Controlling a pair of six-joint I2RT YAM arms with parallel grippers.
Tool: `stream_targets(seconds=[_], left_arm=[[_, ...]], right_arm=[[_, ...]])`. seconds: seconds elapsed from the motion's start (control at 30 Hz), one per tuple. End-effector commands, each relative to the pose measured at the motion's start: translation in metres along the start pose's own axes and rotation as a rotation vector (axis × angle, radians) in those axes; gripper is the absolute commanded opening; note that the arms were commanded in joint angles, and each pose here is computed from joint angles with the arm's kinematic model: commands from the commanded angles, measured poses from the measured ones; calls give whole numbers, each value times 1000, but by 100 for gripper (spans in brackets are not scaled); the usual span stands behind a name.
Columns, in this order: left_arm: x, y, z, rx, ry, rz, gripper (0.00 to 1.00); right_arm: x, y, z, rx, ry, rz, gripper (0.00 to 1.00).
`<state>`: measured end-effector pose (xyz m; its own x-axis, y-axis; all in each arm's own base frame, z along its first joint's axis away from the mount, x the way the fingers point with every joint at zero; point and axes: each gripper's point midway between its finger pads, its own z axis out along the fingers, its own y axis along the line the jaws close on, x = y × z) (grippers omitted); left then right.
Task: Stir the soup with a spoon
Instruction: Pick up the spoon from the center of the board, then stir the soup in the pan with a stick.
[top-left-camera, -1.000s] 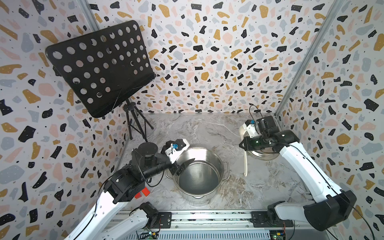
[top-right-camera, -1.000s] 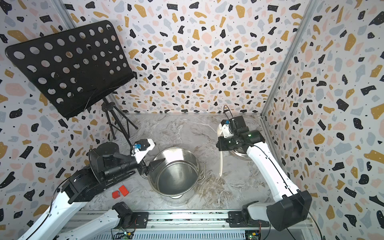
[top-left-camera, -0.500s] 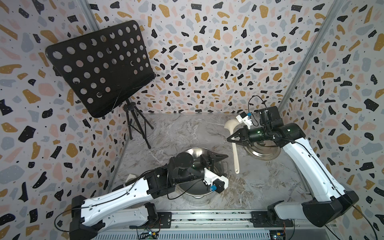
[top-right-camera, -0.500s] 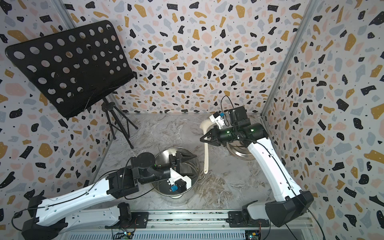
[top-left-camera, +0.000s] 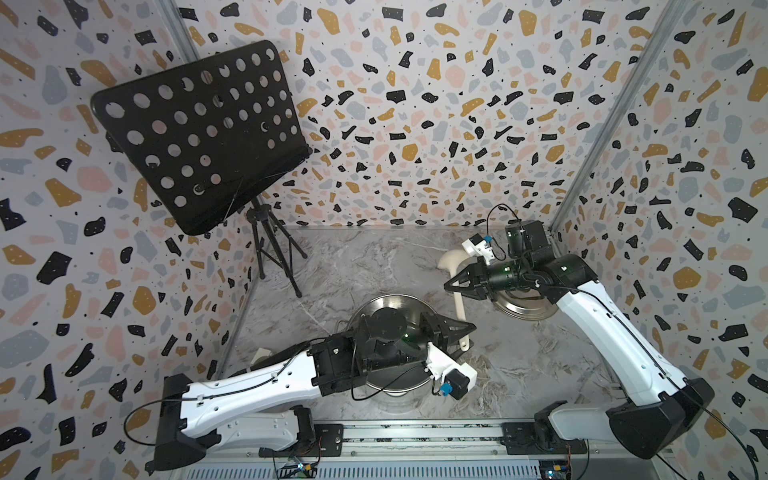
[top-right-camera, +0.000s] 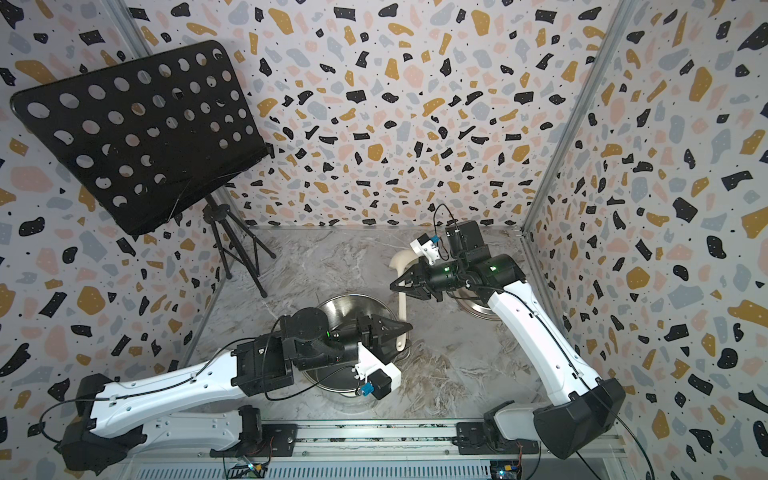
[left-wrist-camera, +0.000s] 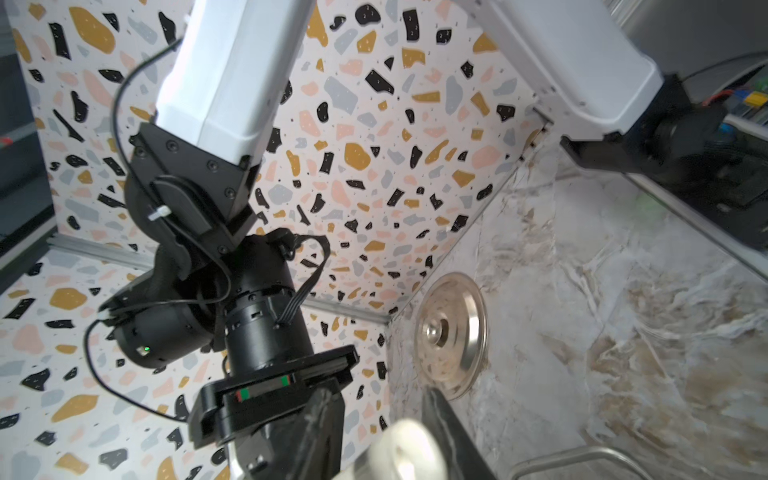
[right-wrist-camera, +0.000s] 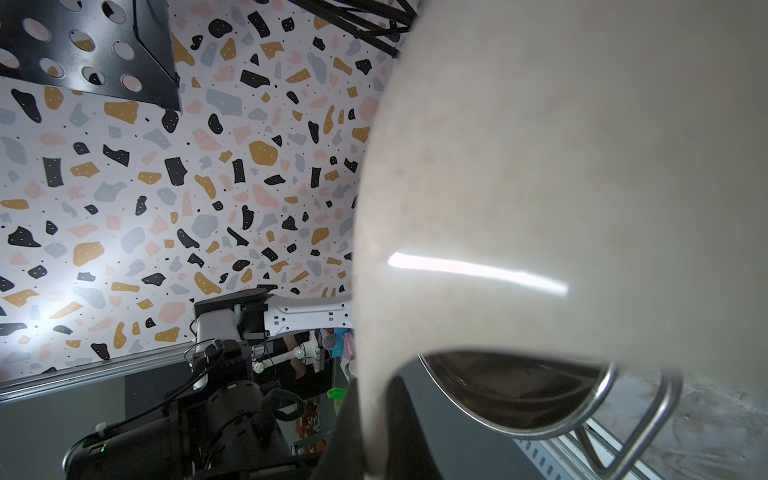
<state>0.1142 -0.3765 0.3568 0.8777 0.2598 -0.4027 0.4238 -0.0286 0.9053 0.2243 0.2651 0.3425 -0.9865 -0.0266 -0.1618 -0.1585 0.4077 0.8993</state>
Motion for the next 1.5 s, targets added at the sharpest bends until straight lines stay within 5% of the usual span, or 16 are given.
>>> stream_targets(seconds=[0.0,0.23,0.33,0.43,0.5,0.63,0.73,0.87,1.07,1.2,1.47], left_arm=[[-10,29,-7,-89,-12,12,21],[-10,37,-7,-107,2,-40,0],[-8,47,-10,-156,14,-73,0],[-2,63,-18,-218,59,-159,0],[3,73,-28,-258,93,-209,0],[15,83,-55,-323,171,-292,0],[28,85,-79,-367,246,-399,0],[30,87,-124,-394,263,-642,0],[29,44,-153,-308,226,-964,0],[53,16,-150,-307,336,-1016,0],[101,-30,-139,-318,579,-933,0]], right_arm=[[6,16,-7,-42,-22,-42,0],[12,19,-4,-61,-26,-26,0],[16,21,-5,-68,-33,-32,23],[24,27,-13,-69,-63,-77,63],[32,29,-21,-71,-79,-114,81],[57,29,-34,-92,-84,-166,99],[72,21,-45,-56,-125,-195,100],[72,-23,-72,211,-285,-195,100],[62,-60,-90,425,-380,-226,99],[52,-70,-90,490,-383,-254,98],[47,-75,-87,529,-359,-312,98]])
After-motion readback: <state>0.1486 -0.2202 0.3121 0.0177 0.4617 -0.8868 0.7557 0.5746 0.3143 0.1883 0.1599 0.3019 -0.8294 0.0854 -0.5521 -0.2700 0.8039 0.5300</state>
